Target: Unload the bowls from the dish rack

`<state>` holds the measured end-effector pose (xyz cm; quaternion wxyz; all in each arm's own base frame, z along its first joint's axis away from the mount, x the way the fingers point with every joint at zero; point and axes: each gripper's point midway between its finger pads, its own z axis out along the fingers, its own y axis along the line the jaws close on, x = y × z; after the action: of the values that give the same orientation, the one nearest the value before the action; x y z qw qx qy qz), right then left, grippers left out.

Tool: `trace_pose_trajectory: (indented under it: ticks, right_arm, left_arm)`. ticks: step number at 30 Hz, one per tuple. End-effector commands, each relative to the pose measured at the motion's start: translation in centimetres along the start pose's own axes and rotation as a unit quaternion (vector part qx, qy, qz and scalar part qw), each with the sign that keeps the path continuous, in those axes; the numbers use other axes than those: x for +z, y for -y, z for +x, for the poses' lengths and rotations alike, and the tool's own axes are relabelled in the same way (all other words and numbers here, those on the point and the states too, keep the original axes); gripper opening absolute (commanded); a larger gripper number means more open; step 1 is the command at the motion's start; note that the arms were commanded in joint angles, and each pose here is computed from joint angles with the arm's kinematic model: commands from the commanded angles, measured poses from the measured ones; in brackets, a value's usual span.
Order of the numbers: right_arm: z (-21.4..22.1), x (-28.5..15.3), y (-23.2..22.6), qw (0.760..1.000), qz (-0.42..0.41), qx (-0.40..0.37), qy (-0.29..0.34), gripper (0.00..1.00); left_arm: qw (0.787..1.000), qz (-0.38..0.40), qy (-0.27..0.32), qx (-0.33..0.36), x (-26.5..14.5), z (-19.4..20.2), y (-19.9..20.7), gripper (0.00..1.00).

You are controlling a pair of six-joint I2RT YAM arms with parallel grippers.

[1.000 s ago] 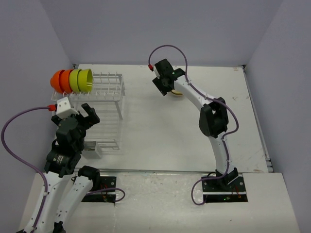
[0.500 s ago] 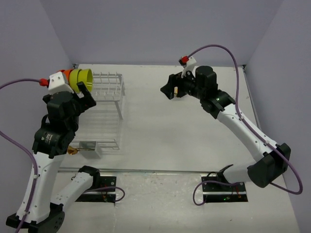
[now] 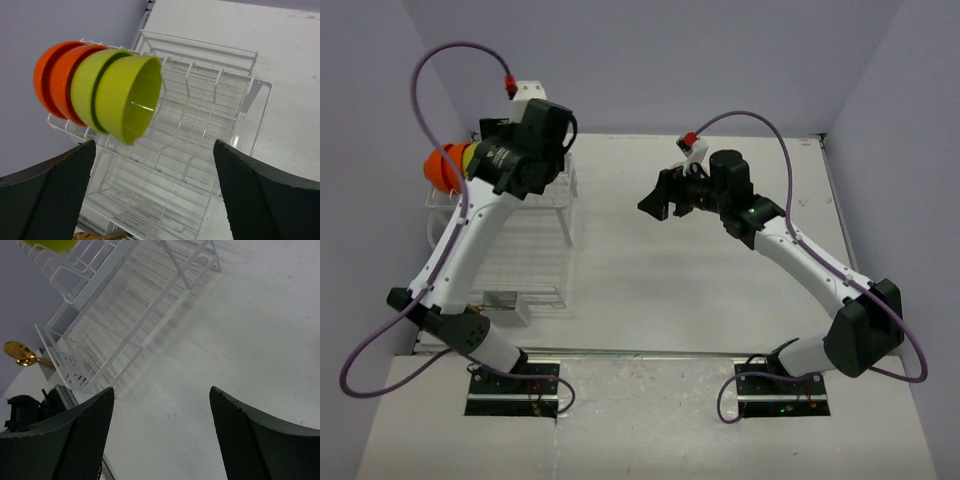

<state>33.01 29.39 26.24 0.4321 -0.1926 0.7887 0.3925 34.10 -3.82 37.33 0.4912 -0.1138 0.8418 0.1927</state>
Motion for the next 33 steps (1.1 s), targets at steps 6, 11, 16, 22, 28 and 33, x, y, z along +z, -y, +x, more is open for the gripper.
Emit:
trace_pose_trajectory:
  ticks: [6,11,16,22,28,33]
  right_arm:
    - [0.4,-0.1,-0.8,1.0,-0.026,-0.002,0.001,0.76]
    - [0.3,-0.1,-1.5,0.999,-0.047,-0.004,0.003,0.75]
    - [1.1,0.8,-1.3,0.998,-0.058,-0.001,-0.017,0.7]
    - [1.9,0.9,-1.3,0.997,-0.066,0.004,-0.026,0.69]
    - [1.6,0.6,-1.9,0.997,-0.078,-0.001,-0.028,0.68]
    - [1.4,0.3,-2.2,0.996,-0.082,-0.006,-0.022,0.68]
  left_arm:
    - [0.984,-0.162,0.037,0.063,0.1,-1.8,-2.3,0.97]
    - [0.972,-0.217,0.063,0.063,1.3,-1.9,-2.4,0.95]
    - [0.967,-0.229,0.079,0.083,2.4,-2.1,-1.9,0.95]
    - [0.969,-0.218,0.06,0.098,4.6,-1.4,-1.9,0.92]
    - [0.969,-0.218,0.039,0.107,6.3,-0.1,-2.5,0.89]
    - [0.972,-0.207,0.031,0.111,7.1,0.4,-2.2,0.8]
